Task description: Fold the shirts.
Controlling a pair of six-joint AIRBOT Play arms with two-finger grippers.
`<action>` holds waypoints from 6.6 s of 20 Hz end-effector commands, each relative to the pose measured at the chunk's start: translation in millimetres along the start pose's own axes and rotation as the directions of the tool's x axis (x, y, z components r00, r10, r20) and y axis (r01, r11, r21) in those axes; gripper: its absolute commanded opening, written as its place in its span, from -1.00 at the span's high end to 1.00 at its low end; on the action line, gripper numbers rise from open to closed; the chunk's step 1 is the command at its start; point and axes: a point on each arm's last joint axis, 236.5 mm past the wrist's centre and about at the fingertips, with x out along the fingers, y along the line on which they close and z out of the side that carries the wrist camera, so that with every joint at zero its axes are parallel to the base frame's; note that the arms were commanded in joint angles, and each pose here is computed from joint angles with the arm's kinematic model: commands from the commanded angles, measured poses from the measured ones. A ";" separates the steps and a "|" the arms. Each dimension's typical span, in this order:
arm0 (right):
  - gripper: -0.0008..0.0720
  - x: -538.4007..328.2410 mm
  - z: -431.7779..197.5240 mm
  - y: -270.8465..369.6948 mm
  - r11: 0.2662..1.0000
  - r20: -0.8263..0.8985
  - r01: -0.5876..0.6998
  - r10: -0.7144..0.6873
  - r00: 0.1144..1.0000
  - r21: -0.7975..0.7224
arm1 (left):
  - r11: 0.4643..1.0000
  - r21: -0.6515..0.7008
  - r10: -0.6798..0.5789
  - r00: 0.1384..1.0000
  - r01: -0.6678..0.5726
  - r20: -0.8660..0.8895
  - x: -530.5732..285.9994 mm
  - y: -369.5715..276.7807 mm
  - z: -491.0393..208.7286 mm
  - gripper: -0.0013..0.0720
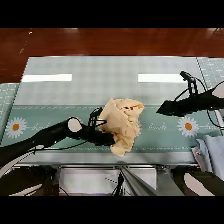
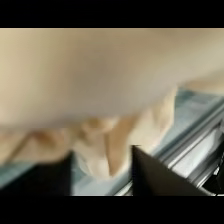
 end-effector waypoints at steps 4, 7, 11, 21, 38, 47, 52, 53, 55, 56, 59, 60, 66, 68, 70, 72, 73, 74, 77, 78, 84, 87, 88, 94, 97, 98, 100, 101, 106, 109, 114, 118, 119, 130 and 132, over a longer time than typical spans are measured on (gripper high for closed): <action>-0.52 1.8 -24.1 48.1 0.984 -0.100 -0.171 0.165 0.981 -0.050 | 1.000 0.006 0.013 0.999 -0.013 -0.047 22.9 7.1 3.0 0.90; -0.52 19.6 -12.5 74.7 0.974 -0.041 -0.151 0.146 0.988 -0.171 | 1.000 0.019 0.004 0.997 -0.002 -0.082 21.7 4.2 -5.3 0.91; -0.53 34.9 32.3 91.4 0.978 0.152 -0.102 0.131 0.980 -0.184 | 0.999 0.037 -0.007 0.993 0.011 -0.118 19.8 0.9 -14.0 0.91; 0.53 114.0 61.2 72.2 0.981 0.139 -0.182 0.172 0.975 0.063 | 0.997 0.064 -0.025 0.993 0.033 -0.115 12.8 -7.7 -15.0 0.91; 0.91 -426.7 82.6 158.1 0.918 0.966 0.358 0.084 0.245 -0.170 | 0.808 0.536 -0.544 0.042 -0.244 0.838 -568.6 -240.1 -24.9 0.91; 0.91 -408.6 8.6 110.6 0.888 0.862 0.458 -0.210 0.461 -0.029 | 0.840 0.304 -0.205 0.257 -0.450 0.945 -539.2 -193.0 -45.9 0.91; 0.91 -333.1 -11.8 58.5 0.879 0.546 0.476 -0.390 0.742 -0.018 | 0.891 0.129 0.120 0.500 -0.435 0.858 -475.6 -100.1 -30.2 0.91; 0.91 -323.7 1.3 56.5 0.884 0.522 0.466 -0.382 0.763 -0.034 | 0.902 0.120 0.137 0.537 -0.415 0.832 -461.7 -87.8 -22.8 0.91; 0.91 -295.6 38.8 52.9 0.903 0.468 0.423 -0.343 0.814 -0.073 | 0.927 0.109 0.140 0.598 -0.360 0.789 -434.5 -67.9 -5.4 0.91; 0.91 -275.0 60.6 49.8 0.913 0.427 0.393 -0.316 0.847 -0.104 | 0.943 0.114 0.113 0.623 -0.312 0.774 -419.7 -62.5 5.6 0.91; 0.91 -203.0 130.8 45.7 0.960 0.337 0.240 -0.180 0.924 -0.145 | 0.978 0.103 0.044 0.659 -0.182 0.750 -380.5 -41.6 38.8 0.91; 0.91 -178.9 155.4 43.8 0.968 0.331 0.199 -0.140 0.933 -0.152 | 0.983 0.077 0.057 0.671 -0.169 0.739 -367.3 -26.4 47.1 0.91; 0.91 -52.3 255.9 21.9 0.997 0.346 -0.065 0.047 0.937 0.039 | 0.990 -0.074 0.140 0.852 -0.119 0.504 -260.3 62.4 46.3 0.91; 0.91 -14.9 249.9 5.9 0.992 0.259 -0.081 0.054 0.964 0.095 | 0.989 -0.114 0.138 0.897 -0.098 0.421 -229.8 79.0 36.2 0.91; 0.87 11.1 235.4 -7.6 0.992 0.163 -0.066 0.048 0.985 0.107 | 0.986 -0.140 0.134 0.920 -0.088 0.369 -207.3 89.1 29.2 0.91; 0.04 14.7 226.9 -7.9 0.996 0.123 -0.067 0.059 0.991 0.054 | 0.985 -0.146 0.135 0.930 -0.089 0.341 -195.1 93.2 26.8 0.91; -0.22 8.5 221.4 -4.9 0.997 0.108 -0.069 0.067 0.992 0.021 | 0.986 -0.141 0.135 0.933 -0.092 0.333 -192.1 93.0 27.0 0.91; -0.22 -1.2 210.1 0.0 0.998 0.077 -0.064 0.066 0.995 -0.019 | 0.986 -0.135 0.134 0.934 -0.094 0.332 -190.4 92.4 27.8 0.91; -0.22 -39.3 163.9 -42.1 0.968 -0.049 0.220 -0.227 0.973 -0.122 | 0.989 -0.103 0.133 0.934 -0.105 0.331 -189.0 91.0 28.3 0.91; -0.22 -55.0 149.2 -66.3 0.932 -0.071 0.345 -0.354 0.933 -0.112 | 0.989 -0.100 0.133 0.934 -0.106 0.331 -189.1 91.1 28.3 0.91; -0.42 7.7 -11.5 -23.3 0.992 -0.168 0.082 -0.065 0.984 0.098 | 0.991 -0.022 0.130 0.935 -0.130 0.332 -189.0 90.2 28.3 0.91; -0.52 46.1 -70.3 30.5 0.970 -0.089 -0.131 0.152 0.984 0.207 | 0.991 -0.005 0.127 0.935 -0.132 0.332 -189.0 89.5 28.5 0.91; -0.52 57.3 -79.9 30.2 0.960 -0.047 -0.120 0.136 0.990 0.251 | 0.991 -0.005 0.126 0.935 -0.132 0.332 -189.0 89.4 28.5 0.91; -0.52 105.4 -96.1 58.7 0.939 0.088 -0.140 0.118 0.989 0.314 | 0.991 0.000 0.126 0.935 -0.133 0.332 -188.9 89.3 28.5 0.91; -0.52 123.3 -88.9 75.0 0.914 0.150 -0.163 0.114 0.982 0.372 | 0.990 0.020 0.126 0.936 -0.140 0.330 -188.7 89.2 27.9 0.91; -0.52 131.8 -93.1 76.8 0.903 0.138 -0.154 0.107 0.985 0.401 | 0.990 0.020 0.126 0.936 -0.140 0.330 -188.7 89.2 27.9 0.91; -0.52 147.9 -103.6 81.7 0.894 0.109 -0.140 0.103 0.989 0.427 | 0.990 0.022 0.124 0.938 -0.139 0.325 -188.9 88.4 27.0 0.91; -0.51 154.7 -107.1 85.8 0.886 0.104 -0.143 0.107 0.989 0.441 | 0.990 0.023 0.123 0.938 -0.138 0.323 -188.8 88.1 26.5 0.91; 0.48 163.2 -73.3 105.6 0.828 0.292 -0.264 0.128 0.948 0.494 | 0.992 0.028 0.106 0.932 -0.123 0.348 -193.1 81.9 33.0 0.91; 0.91 129.6 -37.7 141.8 0.869 0.377 -0.355 0.217 0.900 0.346 | 0.994 0.078 0.039 0.905 -0.079 0.424 -213.6 55.1 54.1 0.91; 0.91 -81.3 33.1 226.7 0.849 0.593 -0.508 0.485 0.643 -0.143 | 0.955 0.293 -0.205 0.623 -0.041 0.755 -367.2 -62.6 119.4 0.91; 0.91 -274.9 27.3 221.4 0.842 0.776 -0.453 0.485 0.403 -0.291 | 0.910 0.414 -0.414 0.008 -0.025 0.910 -593.0 -161.4 107.2 0.91; 0.91 -302.0 16.1 212.8 0.873 0.802 -0.401 0.441 0.402 -0.279 | 0.895 0.446 -0.446 -0.114 -0.033 0.888 -633.6 -180.1 89.0 0.91; 0.91 -440.0 -59.4 223.2 0.958 0.929 -0.095 0.285 0.237 -0.270 | 0.725 0.495 -0.653 -0.247 -0.479 0.716 -655.4 -305.3 -82.0 0.91; 0.91 -449.7 -64.5 222.3 0.963 0.939 -0.057 0.268 0.216 -0.262 | 0.689 0.426 -0.656 -0.253 -0.586 0.711 -646.6 -313.2 -104.2 0.91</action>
